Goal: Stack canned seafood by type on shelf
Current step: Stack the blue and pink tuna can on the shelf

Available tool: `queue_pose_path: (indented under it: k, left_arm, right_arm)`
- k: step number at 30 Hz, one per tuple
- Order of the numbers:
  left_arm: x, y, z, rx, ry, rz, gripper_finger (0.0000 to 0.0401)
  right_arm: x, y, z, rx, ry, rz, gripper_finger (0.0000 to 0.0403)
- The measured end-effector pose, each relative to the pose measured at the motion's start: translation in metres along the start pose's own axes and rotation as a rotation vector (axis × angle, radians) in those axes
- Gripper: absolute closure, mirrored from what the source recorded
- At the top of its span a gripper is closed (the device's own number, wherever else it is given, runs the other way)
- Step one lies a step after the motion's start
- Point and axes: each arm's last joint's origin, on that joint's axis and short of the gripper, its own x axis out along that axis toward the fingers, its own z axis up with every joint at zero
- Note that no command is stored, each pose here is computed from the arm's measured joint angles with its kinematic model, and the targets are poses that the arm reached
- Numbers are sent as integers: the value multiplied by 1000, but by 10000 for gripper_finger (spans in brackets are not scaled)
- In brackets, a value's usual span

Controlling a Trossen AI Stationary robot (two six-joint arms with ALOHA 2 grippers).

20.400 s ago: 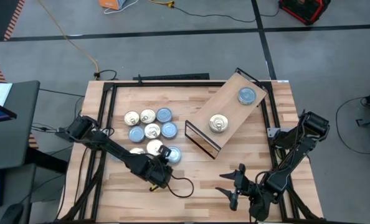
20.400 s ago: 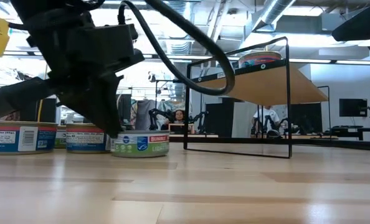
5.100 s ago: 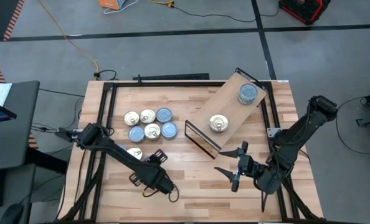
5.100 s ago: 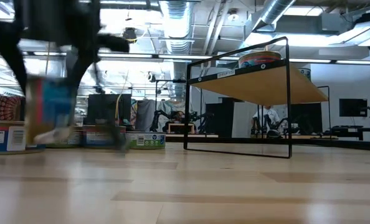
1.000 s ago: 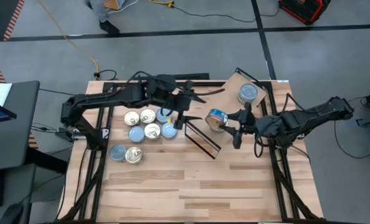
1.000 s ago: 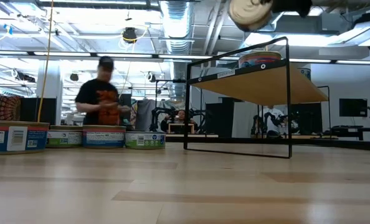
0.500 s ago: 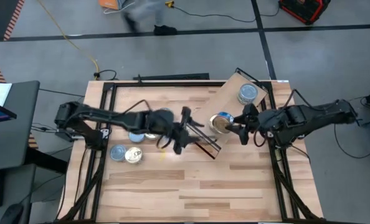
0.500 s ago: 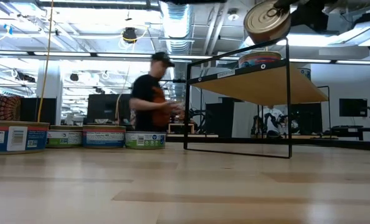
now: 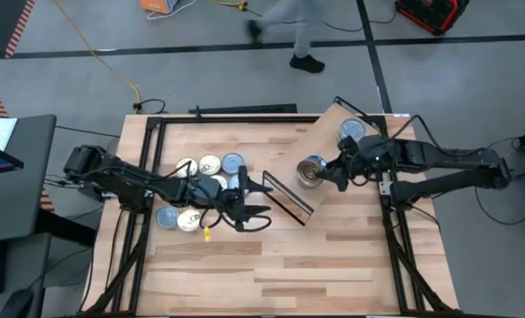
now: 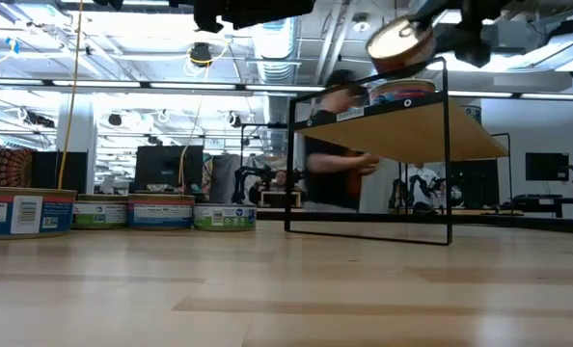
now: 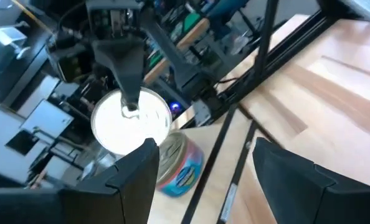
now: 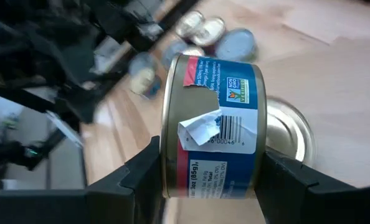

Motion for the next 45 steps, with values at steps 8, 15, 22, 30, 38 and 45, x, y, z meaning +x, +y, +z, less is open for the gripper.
queue_pose_path:
  k: [8, 15, 22, 30, 38, 45]
  left_arm:
    - [0, 0, -2, -59, 43, 26, 154]
    - [0, -2, -11, -89, 120, -14, 154]
    - [0, -5, -13, -77, 144, -28, 154]
    - [0, -6, -14, -57, 155, -39, 154]
    - [0, -6, -14, -28, 161, -46, 154]
    - [-7, -3, -14, -87, 189, -69, 154]
  right_arm:
    - [7, -5, 4, 25, 50, 36, 173]
    - [20, -9, 6, 46, 128, 62, 172]
    - [16, -24, 8, 99, 162, 5, 149]
    - [12, -33, 12, 171, 181, 16, 119]
    - [9, -38, 5, 210, 268, -31, 89]
    - [-9, -26, 17, 204, 279, -41, 78]
